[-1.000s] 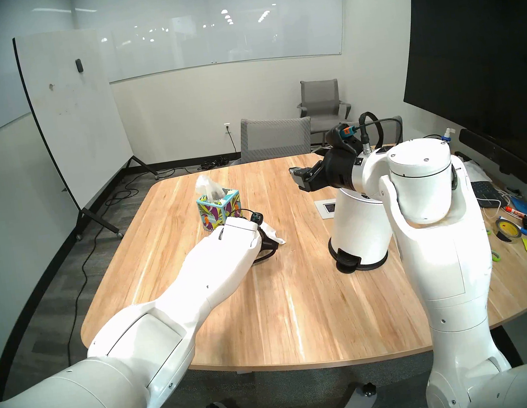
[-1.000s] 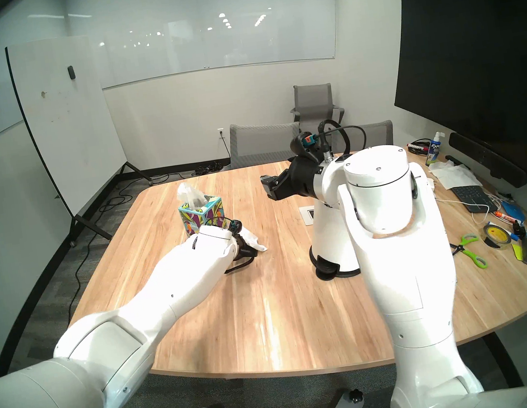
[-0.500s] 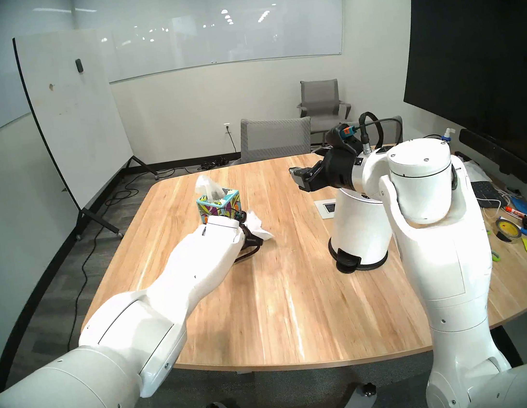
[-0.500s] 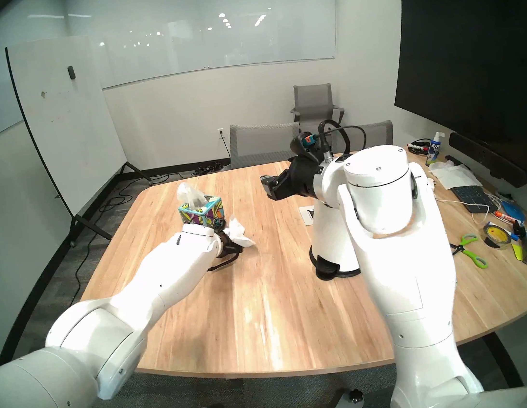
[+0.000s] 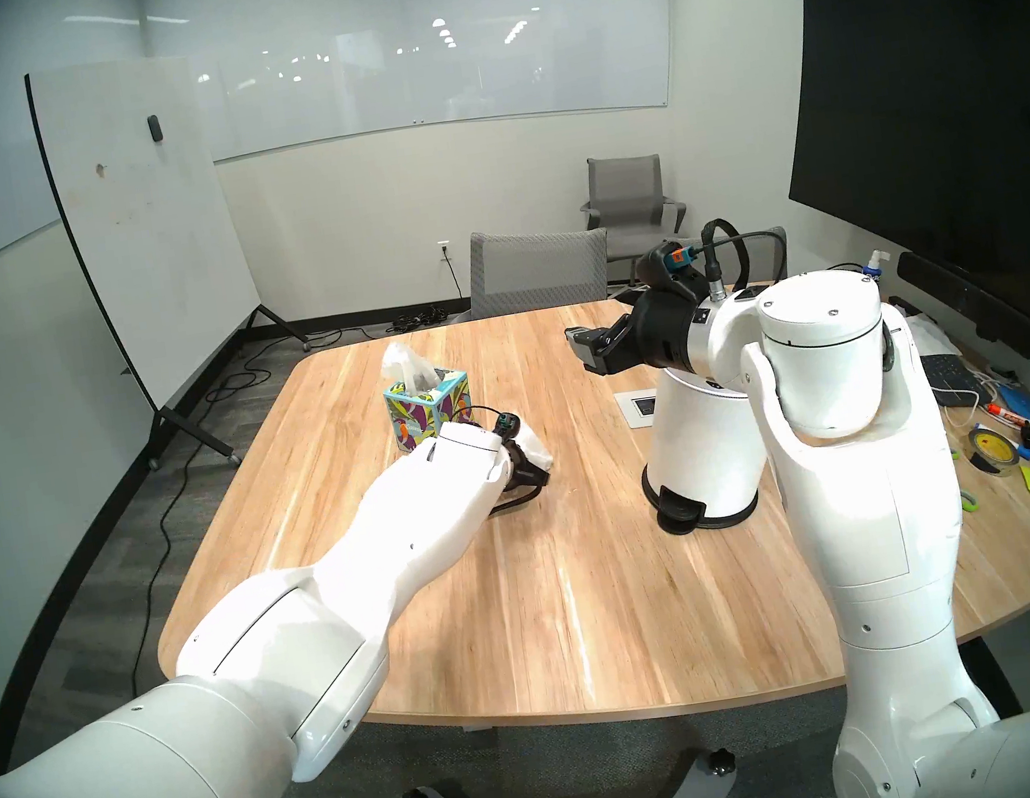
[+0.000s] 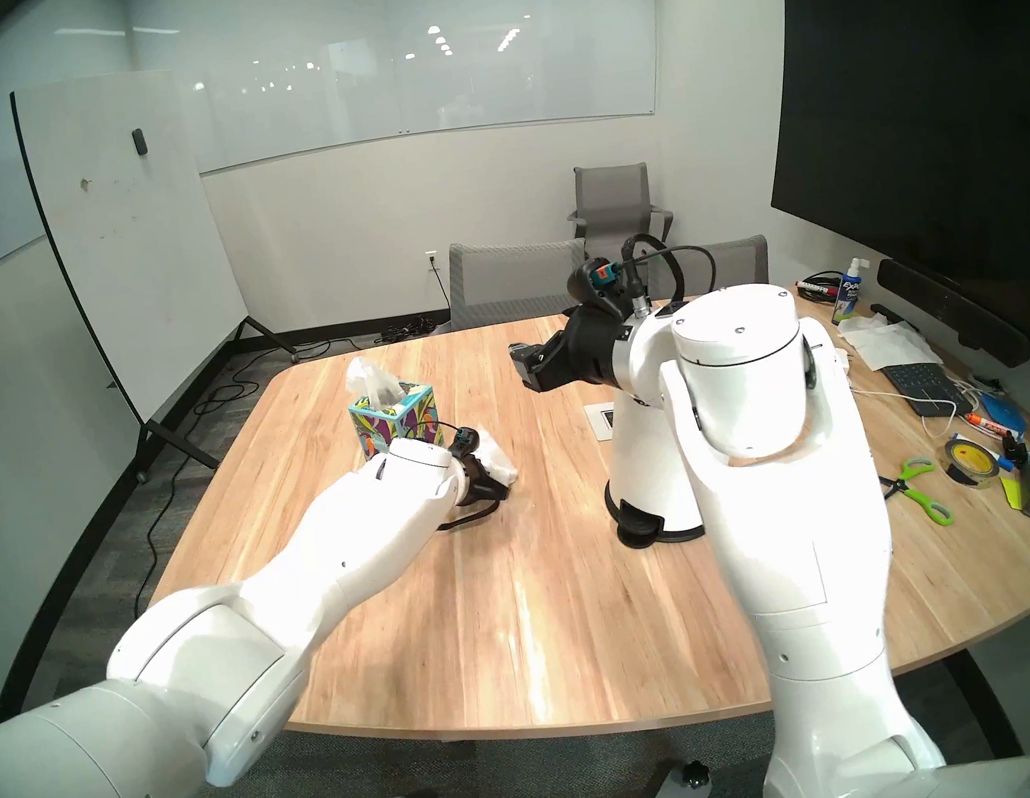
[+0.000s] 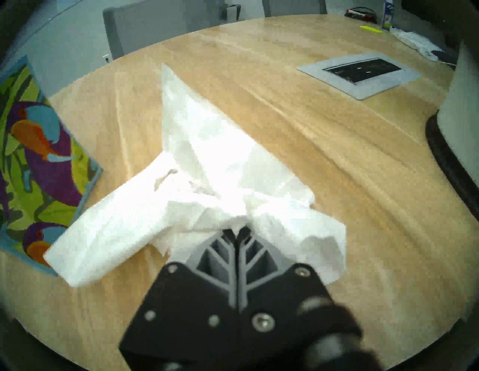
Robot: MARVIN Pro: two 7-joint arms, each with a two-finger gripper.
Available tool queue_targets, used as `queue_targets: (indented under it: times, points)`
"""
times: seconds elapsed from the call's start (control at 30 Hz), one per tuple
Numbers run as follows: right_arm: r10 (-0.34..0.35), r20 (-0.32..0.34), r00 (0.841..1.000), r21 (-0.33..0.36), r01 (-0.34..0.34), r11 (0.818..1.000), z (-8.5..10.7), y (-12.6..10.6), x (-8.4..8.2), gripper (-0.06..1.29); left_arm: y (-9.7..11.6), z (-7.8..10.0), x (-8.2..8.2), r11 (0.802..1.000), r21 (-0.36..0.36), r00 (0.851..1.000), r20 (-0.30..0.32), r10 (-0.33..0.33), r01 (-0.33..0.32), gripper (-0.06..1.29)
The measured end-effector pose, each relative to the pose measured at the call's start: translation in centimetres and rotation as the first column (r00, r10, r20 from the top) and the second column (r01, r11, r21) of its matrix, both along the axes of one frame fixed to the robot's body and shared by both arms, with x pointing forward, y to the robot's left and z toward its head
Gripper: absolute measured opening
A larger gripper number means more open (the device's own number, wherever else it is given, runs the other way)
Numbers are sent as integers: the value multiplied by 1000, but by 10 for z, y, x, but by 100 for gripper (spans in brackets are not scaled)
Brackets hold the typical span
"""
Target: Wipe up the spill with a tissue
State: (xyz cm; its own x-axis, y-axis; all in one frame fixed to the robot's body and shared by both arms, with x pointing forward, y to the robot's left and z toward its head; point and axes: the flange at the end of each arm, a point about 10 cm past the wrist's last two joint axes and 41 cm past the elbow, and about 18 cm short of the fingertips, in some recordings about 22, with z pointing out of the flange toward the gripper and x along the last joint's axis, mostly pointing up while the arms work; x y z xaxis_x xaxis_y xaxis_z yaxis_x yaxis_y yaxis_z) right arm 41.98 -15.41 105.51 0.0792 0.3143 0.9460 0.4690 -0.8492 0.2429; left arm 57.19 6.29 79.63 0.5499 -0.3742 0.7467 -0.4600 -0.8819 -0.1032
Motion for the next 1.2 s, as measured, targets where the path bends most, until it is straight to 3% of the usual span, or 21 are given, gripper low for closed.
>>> queue_targets:
  times: [0.13,0.47,0.63,0.83,1.0,1.2]
  points:
    - [0,0,1000,0,0,1000,0,0,0,123,6,-2,0,1000,3,1000,8,25,-25,-2]
    - [0,0,1000,0,0,1000,0,0,0,123,60,-5,20,993,27,992,49,114,-116,-2]
    - [0,0,1000,0,0,1000,0,0,0,123,51,-5,18,996,43,995,57,78,-81,-2]
    - [0,0,1000,0,0,1000,0,0,0,123,27,-5,5,999,46,998,58,14,-17,-2]
    - [0,0,1000,0,0,1000,0,0,0,123,35,-6,3,998,61,998,66,24,-28,-2]
    - [0,0,1000,0,0,1000,0,0,0,123,58,-7,11,995,71,995,79,68,-74,-2]
